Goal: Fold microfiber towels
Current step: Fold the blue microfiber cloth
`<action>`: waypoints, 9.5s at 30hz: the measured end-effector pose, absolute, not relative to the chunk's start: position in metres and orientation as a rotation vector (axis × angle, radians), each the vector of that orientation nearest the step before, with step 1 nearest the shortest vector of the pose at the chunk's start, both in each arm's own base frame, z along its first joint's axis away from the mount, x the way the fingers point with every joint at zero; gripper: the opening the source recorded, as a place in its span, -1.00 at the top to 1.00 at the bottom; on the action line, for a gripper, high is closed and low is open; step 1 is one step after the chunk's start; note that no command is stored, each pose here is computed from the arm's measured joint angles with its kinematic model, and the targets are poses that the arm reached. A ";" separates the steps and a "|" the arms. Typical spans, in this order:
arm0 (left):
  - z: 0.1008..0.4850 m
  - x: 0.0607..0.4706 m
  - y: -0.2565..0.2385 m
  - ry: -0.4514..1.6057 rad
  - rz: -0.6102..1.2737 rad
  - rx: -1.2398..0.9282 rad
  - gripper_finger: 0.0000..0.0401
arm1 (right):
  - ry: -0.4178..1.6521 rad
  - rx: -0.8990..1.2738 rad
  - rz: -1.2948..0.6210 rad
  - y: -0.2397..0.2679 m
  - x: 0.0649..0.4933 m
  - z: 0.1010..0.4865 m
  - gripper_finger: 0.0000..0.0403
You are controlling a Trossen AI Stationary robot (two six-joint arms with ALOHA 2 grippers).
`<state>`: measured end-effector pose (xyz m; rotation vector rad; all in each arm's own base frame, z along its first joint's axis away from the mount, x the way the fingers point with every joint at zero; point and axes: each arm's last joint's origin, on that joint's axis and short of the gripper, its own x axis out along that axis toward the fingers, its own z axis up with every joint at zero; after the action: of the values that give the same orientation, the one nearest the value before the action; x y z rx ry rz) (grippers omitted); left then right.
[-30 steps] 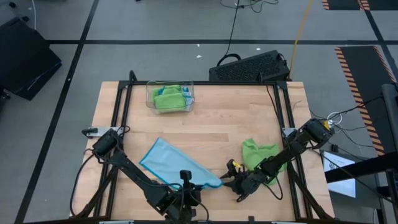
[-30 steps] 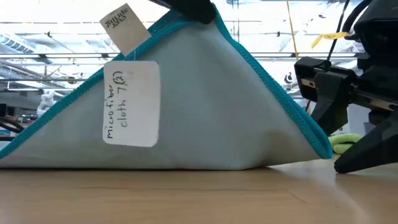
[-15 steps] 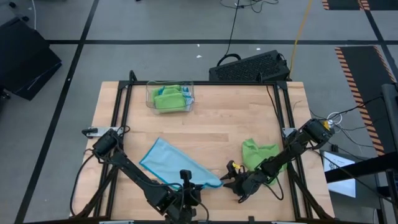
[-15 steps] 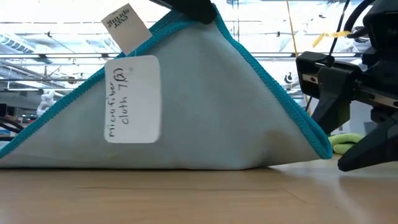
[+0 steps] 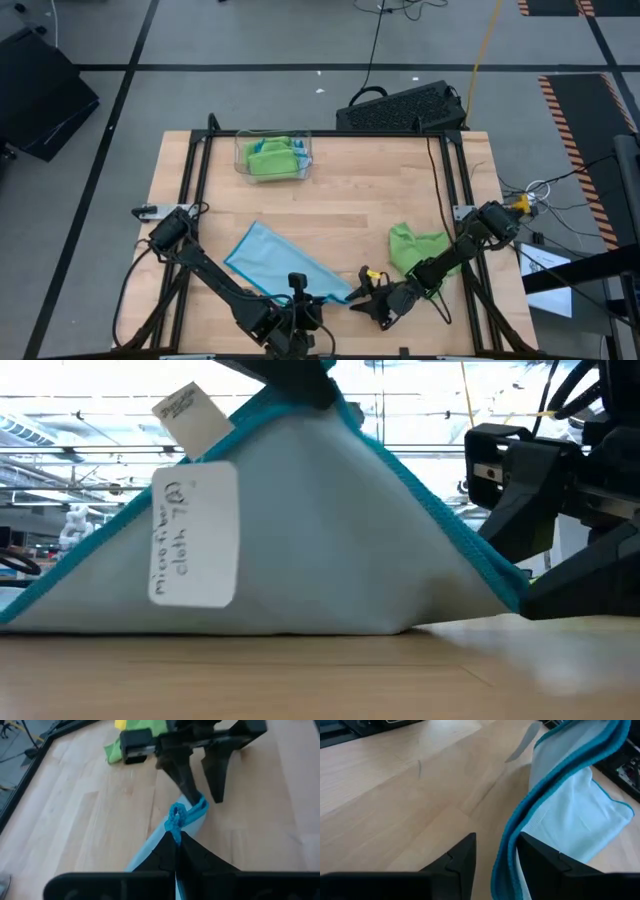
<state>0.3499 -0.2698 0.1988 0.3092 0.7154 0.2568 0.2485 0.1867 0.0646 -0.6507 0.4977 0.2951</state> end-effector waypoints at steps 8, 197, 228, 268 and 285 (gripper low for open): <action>0.196 0.345 -0.267 0.749 0.287 0.291 0.96 | 0.531 -0.657 0.288 0.185 0.246 0.069 0.39; 0.163 0.272 -0.102 0.852 0.504 0.047 0.94 | 0.641 -0.002 -0.162 0.051 0.300 0.162 0.96; 0.162 0.279 -0.066 0.858 0.678 0.039 0.21 | 0.588 -0.014 -0.272 0.038 0.297 0.157 0.25; 0.112 0.263 -0.195 0.709 0.271 0.047 -0.29 | 0.360 0.137 -0.014 0.082 0.274 0.139 0.64; 0.101 0.262 -0.187 0.816 0.266 0.091 -0.39 | 0.397 0.174 0.074 0.105 0.289 0.098 0.64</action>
<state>0.2624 -0.1868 0.1015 0.0914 0.8160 0.2664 0.2890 0.1045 0.0984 0.1743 0.3966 0.0742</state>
